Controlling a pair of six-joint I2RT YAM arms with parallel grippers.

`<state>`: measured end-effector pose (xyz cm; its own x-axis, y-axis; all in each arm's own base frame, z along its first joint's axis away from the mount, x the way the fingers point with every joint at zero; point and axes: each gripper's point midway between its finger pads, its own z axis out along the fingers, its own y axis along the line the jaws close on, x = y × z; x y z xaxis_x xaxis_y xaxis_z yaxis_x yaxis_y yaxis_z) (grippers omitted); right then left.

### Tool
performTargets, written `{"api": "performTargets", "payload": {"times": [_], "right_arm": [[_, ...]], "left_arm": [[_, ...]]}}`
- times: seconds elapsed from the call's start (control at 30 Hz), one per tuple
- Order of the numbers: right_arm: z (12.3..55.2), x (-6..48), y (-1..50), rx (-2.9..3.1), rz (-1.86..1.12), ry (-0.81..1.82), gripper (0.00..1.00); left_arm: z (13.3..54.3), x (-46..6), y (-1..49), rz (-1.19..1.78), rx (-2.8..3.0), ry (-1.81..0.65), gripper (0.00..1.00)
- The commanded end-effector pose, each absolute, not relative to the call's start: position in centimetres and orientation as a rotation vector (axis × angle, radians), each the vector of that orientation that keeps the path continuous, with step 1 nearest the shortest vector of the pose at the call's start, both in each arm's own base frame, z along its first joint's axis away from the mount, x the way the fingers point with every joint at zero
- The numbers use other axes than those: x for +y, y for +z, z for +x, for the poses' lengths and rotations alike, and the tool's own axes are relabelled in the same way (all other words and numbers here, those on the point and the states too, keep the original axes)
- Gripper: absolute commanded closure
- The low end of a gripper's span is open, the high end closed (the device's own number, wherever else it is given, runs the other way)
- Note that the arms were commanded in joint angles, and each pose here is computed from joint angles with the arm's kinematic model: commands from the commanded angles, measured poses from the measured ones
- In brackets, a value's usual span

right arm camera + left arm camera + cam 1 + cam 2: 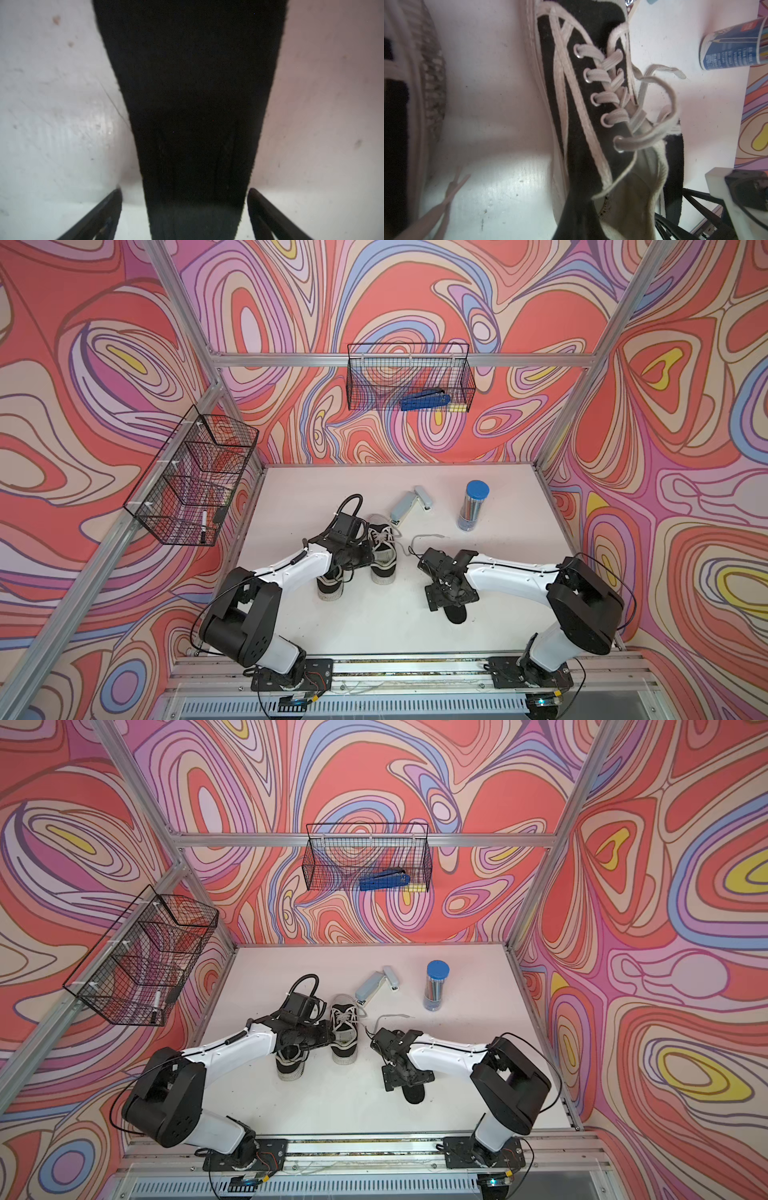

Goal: Remove the insole from the shoe
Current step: Move the insole to the center of the board.

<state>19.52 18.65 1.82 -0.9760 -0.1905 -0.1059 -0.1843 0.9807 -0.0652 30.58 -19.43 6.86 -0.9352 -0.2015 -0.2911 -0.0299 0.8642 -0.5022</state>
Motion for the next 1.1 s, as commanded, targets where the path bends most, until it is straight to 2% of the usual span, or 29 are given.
{"api": "performTargets", "payload": {"times": [0.0,0.13,0.33,0.5,0.73,0.8,0.87,0.9,1.0,1.07], "right_arm": [[21.1,18.3,1.2,2.986,-0.260,-0.095,0.08],[22.3,18.2,0.5,2.996,-0.214,-0.034,0.16],[22.4,16.8,0.4,3.013,-0.170,-0.041,0.38],[20.2,13.1,1.7,3.042,-0.077,-0.139,0.41],[20.8,10.9,2.2,3.026,0.084,-0.149,0.39],[21.4,10.7,2.0,3.030,0.109,-0.174,0.35],[22.0,11.1,2.2,3.022,0.114,-0.160,0.25],[22.2,11.1,2.4,3.015,0.113,-0.155,0.22],[22.5,11.0,4.2,2.975,0.117,-0.139,0.12],[22.7,11.3,5.9,2.951,0.112,-0.097,0.09]], "left_arm": [[31.1,-19.5,7.7,-0.142,2.683,-0.734,1.00],[31.1,-19.4,7.4,-0.142,2.690,-0.736,1.00],[31.3,-18.9,7.5,-0.147,2.684,-0.723,1.00],[31.9,-18.8,7.7,-0.133,2.675,-0.722,1.00],[32.3,-19.2,7.2,-0.117,2.691,-0.733,1.00],[32.6,-19.4,7.2,-0.121,2.687,-0.738,1.00],[32.9,-19.5,7.5,-0.125,2.688,-0.739,1.00],[32.9,-19.5,7.8,-0.120,2.679,-0.740,0.99],[32.2,-18.9,8.4,-0.131,2.681,-0.718,0.86],[31.5,-18.5,8.9,-0.138,2.687,-0.708,0.78]]}}
